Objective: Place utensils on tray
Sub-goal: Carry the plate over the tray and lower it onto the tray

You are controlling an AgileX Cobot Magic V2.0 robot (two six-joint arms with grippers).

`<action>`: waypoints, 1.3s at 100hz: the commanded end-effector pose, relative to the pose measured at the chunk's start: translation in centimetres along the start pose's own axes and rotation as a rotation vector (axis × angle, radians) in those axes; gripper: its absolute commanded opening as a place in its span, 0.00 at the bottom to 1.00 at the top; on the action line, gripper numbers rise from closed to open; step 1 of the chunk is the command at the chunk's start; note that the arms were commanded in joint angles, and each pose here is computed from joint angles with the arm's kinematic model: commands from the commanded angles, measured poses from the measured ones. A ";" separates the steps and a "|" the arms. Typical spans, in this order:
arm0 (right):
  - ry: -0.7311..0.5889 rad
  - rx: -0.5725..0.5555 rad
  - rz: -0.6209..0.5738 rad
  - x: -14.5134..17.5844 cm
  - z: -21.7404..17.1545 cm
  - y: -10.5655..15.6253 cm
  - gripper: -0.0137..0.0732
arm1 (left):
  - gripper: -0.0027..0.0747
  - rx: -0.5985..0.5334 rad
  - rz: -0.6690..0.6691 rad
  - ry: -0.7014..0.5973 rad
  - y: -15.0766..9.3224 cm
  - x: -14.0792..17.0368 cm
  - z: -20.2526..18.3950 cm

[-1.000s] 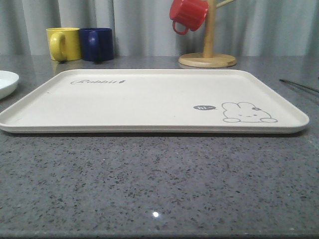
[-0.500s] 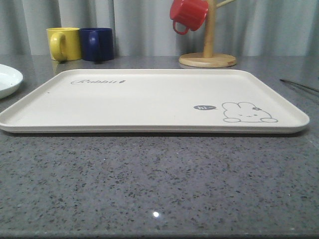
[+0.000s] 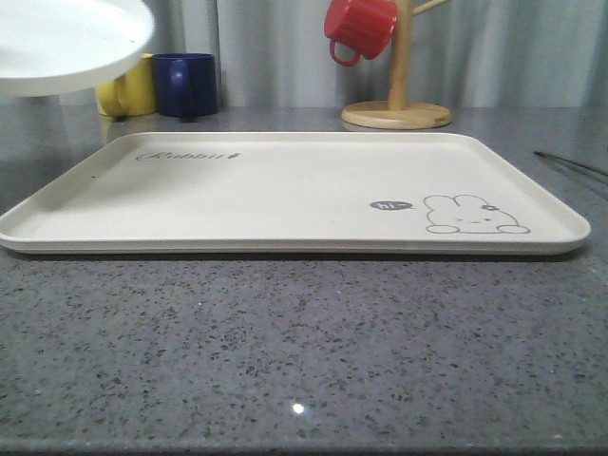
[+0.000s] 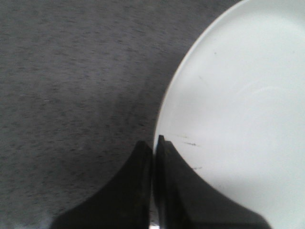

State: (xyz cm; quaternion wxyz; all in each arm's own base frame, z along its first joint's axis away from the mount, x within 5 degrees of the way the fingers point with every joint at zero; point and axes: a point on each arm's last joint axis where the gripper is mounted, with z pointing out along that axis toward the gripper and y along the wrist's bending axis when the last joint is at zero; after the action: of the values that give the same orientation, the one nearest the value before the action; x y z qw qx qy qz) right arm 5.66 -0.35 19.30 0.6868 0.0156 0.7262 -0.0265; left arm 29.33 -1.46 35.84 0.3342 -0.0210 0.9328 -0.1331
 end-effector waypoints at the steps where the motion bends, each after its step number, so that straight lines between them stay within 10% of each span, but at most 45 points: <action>1: -0.098 0.005 -0.002 -0.8 -0.2 0.0 0.09 | 0.01 0.082 0.049 -0.065 -2.7 -0.6 -0.6; 58: -0.098 0.005 -0.002 -0.8 -0.2 0.0 0.09 | 0.02 0.181 0.153 0.093 -6.3 0.7 7.6; 89: -0.098 0.005 -0.002 -0.8 -0.2 0.0 0.09 | 0.37 0.178 0.161 0.063 -6.3 0.5 7.6; 117: -0.098 0.005 -0.002 -0.8 -0.2 0.0 0.09 | 0.01 0.094 0.282 -0.111 -6.1 -0.8 3.6; 130: -0.098 0.005 -0.002 -0.8 -0.2 0.0 0.09 | 0.01 0.086 0.313 -0.212 -6.3 -0.9 0.0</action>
State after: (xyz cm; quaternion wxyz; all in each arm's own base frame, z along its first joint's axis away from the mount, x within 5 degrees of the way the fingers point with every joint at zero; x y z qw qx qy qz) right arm 5.66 -0.35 19.30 0.6868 0.0156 0.7262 -0.0265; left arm 31.58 -7.74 33.92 0.3653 0.1234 0.9151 -0.1182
